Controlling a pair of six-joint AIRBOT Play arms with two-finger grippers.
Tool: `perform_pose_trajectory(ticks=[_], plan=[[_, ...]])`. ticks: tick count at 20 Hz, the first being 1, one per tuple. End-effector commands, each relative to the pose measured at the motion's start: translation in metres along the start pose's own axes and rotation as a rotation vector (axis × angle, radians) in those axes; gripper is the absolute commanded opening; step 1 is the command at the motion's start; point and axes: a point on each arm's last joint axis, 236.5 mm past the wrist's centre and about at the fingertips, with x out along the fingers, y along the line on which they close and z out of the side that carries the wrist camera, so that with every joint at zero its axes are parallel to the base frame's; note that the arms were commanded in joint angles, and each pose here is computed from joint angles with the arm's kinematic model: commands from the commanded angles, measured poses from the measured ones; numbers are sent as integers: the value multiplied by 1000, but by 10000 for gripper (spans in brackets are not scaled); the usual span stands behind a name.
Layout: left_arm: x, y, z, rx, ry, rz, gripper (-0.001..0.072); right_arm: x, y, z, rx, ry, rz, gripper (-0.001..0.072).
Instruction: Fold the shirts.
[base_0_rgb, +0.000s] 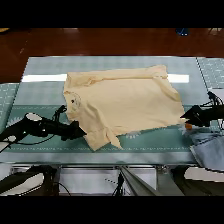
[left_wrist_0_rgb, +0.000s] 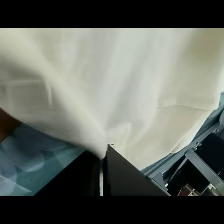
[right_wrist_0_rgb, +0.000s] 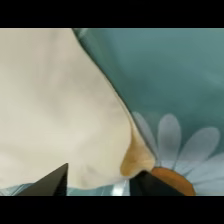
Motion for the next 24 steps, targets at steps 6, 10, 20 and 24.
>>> perform_pose_trajectory(ticks=[6, 10, 20, 24], plan=[[-17, -31, 21, 119, -56, -42, 29, 0, 51, 27, -102, -81, 26, 36], [-117, -157, 68, 485, -322, -127, 30, -109, 163, 59, -320, -352, 242, 36], [-473, -426, -118, 1303, -1395, 65, 29, -498, 369, -118, -794, -1588, 245, 35], [-489, -412, -176, 1231, -1495, 148, 29, -515, 345, -183, -727, -1676, 30, 35]])
